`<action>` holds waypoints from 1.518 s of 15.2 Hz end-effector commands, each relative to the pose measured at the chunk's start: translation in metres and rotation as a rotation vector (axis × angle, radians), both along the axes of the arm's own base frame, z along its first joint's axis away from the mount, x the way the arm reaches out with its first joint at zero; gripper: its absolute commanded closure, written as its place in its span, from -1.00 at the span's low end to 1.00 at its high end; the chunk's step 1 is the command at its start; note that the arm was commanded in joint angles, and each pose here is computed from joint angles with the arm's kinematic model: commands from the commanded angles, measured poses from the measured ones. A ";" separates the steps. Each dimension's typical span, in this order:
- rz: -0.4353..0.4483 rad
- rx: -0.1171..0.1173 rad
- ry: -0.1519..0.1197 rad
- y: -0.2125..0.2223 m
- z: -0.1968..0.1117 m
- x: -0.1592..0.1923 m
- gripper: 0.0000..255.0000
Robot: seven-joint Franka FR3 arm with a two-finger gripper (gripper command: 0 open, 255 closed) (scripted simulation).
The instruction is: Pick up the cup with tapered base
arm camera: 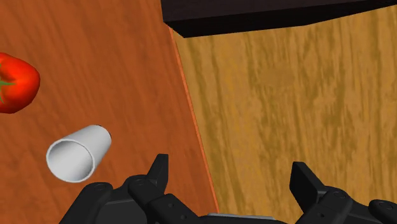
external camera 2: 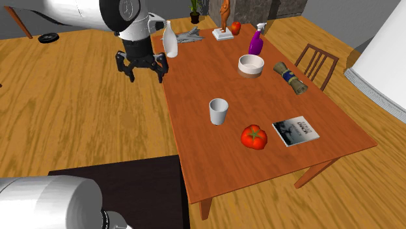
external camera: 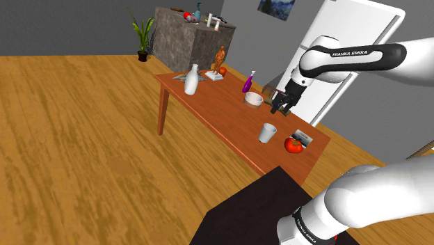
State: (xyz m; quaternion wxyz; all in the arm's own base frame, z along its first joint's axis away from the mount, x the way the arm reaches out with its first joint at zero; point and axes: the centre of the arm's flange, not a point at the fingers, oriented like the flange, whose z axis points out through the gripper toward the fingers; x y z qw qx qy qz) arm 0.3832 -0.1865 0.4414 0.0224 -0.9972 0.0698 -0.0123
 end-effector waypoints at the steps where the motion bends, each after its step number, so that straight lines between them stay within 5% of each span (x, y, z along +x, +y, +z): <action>1: 0.001 0.002 0.001 -0.024 -0.020 0.005 -1.00; 23: 0.009 0.043 0.015 -0.253 -0.195 0.071 -1.00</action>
